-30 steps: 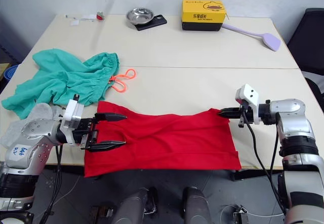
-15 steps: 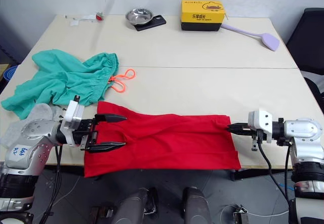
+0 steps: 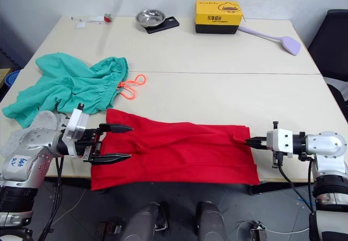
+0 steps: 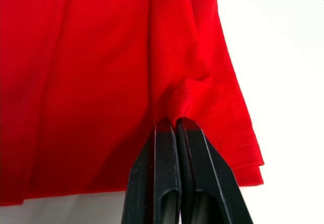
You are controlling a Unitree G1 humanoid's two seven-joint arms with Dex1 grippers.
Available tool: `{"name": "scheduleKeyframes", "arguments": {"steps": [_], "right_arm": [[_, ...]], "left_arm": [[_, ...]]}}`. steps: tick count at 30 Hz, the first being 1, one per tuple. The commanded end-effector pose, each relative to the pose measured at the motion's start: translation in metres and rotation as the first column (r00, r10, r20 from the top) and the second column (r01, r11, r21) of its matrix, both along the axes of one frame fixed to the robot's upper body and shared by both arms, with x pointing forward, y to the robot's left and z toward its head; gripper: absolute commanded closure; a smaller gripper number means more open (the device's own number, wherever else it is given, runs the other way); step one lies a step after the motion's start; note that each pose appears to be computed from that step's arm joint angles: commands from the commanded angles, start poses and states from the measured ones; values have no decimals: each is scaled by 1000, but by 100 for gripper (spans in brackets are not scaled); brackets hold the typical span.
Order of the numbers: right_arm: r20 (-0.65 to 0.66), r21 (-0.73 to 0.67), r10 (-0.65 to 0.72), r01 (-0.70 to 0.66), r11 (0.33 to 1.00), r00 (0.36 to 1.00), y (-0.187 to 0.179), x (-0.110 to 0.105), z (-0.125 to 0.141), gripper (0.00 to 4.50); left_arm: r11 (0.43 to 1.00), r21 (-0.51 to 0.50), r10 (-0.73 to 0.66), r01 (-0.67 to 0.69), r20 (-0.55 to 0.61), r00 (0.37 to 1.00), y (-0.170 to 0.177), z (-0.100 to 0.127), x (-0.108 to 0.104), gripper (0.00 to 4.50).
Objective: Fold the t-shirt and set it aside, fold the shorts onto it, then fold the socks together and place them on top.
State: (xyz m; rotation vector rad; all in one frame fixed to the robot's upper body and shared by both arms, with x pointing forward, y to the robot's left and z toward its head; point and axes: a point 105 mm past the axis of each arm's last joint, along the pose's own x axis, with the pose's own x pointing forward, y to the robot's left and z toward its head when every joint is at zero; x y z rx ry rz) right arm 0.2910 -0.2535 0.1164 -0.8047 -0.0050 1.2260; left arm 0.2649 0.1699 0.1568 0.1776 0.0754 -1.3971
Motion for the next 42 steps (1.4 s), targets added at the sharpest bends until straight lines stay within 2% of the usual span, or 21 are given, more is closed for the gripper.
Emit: {"name": "scheduleKeyframes", "arguments": {"steps": [1,6,8,11,12,18,20,26,33,36,40,42], "right_arm": [[-20,2,40,-40,999,999,0,-7,9,355],[-70,-1,12,-12,1000,997,-13,-15,16,185],[-144,10,-26,27,1000,989,-20,-18,18,113],[-254,123,-113,148,981,960,-23,-9,36,9],[-291,153,-131,181,972,948,-21,-6,41,4],[-369,233,-139,236,944,919,4,13,49,4],[-407,195,-120,215,957,906,10,13,42,4],[-437,107,-205,277,955,876,18,32,22,4],[-460,40,-191,235,971,867,16,30,14,4],[-458,75,-146,202,976,877,18,26,17,62],[-447,37,-163,200,979,880,12,25,11,201],[-437,61,-157,204,977,886,12,26,12,276]], "left_arm": [[1000,21,18,-18,26,1000,7,2,-1,0],[998,43,39,-39,15,999,16,-3,-2,0],[998,49,49,-49,14,999,20,-3,-2,0],[997,46,65,-66,20,998,23,-1,-1,0],[996,38,74,-75,23,997,24,1,1,0],[996,-6,90,-90,33,995,16,9,9,0],[997,-11,80,-79,38,996,12,10,10,0],[998,-9,59,-58,42,997,5,8,12,0],[999,-8,44,-44,38,998,3,8,8,0],[999,-10,43,-43,40,998,2,8,8,0],[999,-13,44,-43,39,998,2,8,7,0],[999,-14,43,-43,39,998,2,7,7,0]]}}
